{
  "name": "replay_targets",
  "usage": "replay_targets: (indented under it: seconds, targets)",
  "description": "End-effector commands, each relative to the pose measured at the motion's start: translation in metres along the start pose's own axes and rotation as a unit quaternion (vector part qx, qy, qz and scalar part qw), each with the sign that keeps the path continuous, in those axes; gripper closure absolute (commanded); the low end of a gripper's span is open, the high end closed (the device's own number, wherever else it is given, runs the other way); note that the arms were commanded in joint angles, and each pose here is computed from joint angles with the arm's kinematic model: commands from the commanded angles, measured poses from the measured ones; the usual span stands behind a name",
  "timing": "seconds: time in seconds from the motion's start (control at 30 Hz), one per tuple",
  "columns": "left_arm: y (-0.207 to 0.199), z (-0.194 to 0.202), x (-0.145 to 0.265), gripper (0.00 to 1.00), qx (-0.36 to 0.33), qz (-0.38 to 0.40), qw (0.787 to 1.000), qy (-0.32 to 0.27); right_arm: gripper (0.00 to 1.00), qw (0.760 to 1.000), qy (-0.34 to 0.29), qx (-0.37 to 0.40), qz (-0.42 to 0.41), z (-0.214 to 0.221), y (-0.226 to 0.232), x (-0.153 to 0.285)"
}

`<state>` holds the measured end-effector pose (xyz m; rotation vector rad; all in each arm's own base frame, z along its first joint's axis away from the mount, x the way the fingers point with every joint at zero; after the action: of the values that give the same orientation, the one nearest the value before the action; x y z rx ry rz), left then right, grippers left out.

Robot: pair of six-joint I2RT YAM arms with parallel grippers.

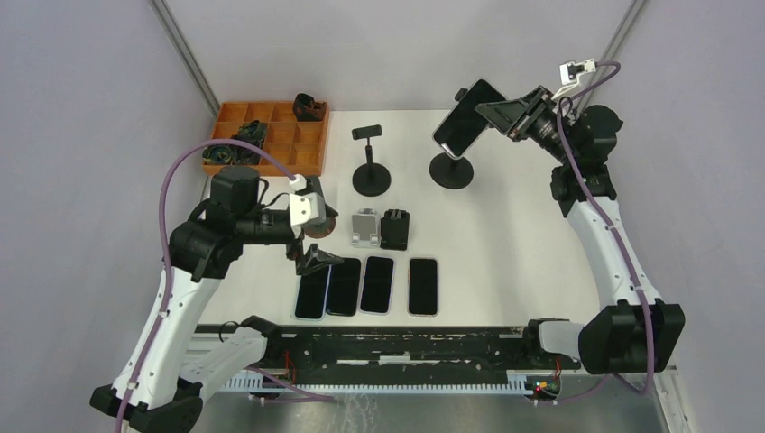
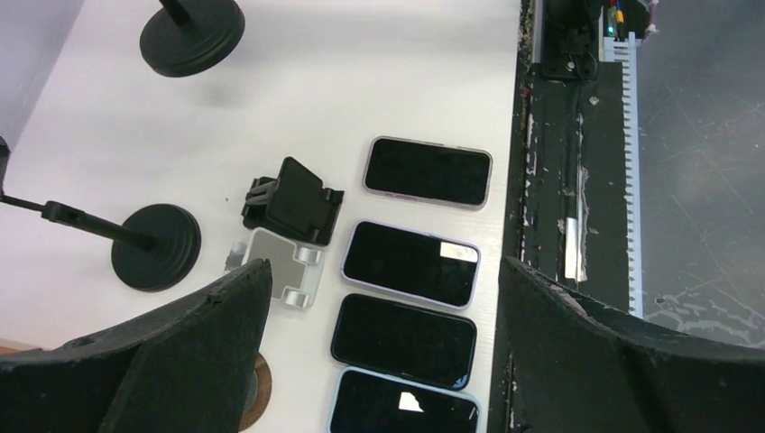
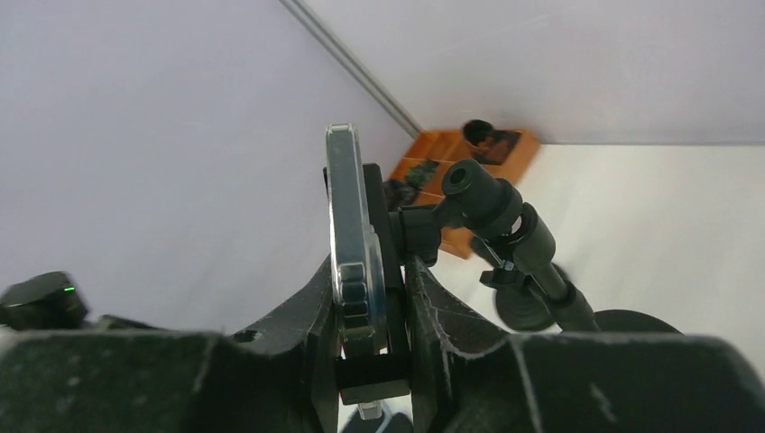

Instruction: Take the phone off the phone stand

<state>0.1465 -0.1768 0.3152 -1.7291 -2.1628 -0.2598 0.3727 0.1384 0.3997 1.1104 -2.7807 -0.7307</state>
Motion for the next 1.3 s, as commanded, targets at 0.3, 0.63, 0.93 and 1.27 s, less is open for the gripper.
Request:
replay_targets:
  seconds: [0.3,0.63,0.93,1.27]
  targets:
    - [0.022,-0.078,-0.011,0.00,0.008,-0.009,0.986,-0.165,1.00,0.952,-0.080,-0.043,-0.293,-0.033,0.216,0.050]
    - [0.008,-0.096,-0.006,0.00,0.010,0.036,0.984,-0.174,1.00,0.905,-0.053,-0.099,-0.411,0.008,0.293,0.059]
    - [-0.015,-0.087,0.001,0.04,-0.027,0.074,0.985,-0.154,1.00,0.886,-0.017,-0.106,-0.451,0.032,0.334,0.048]
    - [-0.026,-0.059,0.001,0.40,-0.039,0.093,0.989,-0.110,1.00,0.885,-0.013,-0.098,-0.454,0.044,0.351,0.042]
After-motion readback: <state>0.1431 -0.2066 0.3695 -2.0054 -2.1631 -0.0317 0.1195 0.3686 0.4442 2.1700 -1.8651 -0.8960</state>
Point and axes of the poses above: each gripper's point midway between its finger pads, its own x axis back along the fingers, its own y axis along the line the jaws close on, z = x × y, the point moved 1 cm from there along x, back along the fingers, and after that the axes turned 13 degrees about x, right-handed, at the moved point
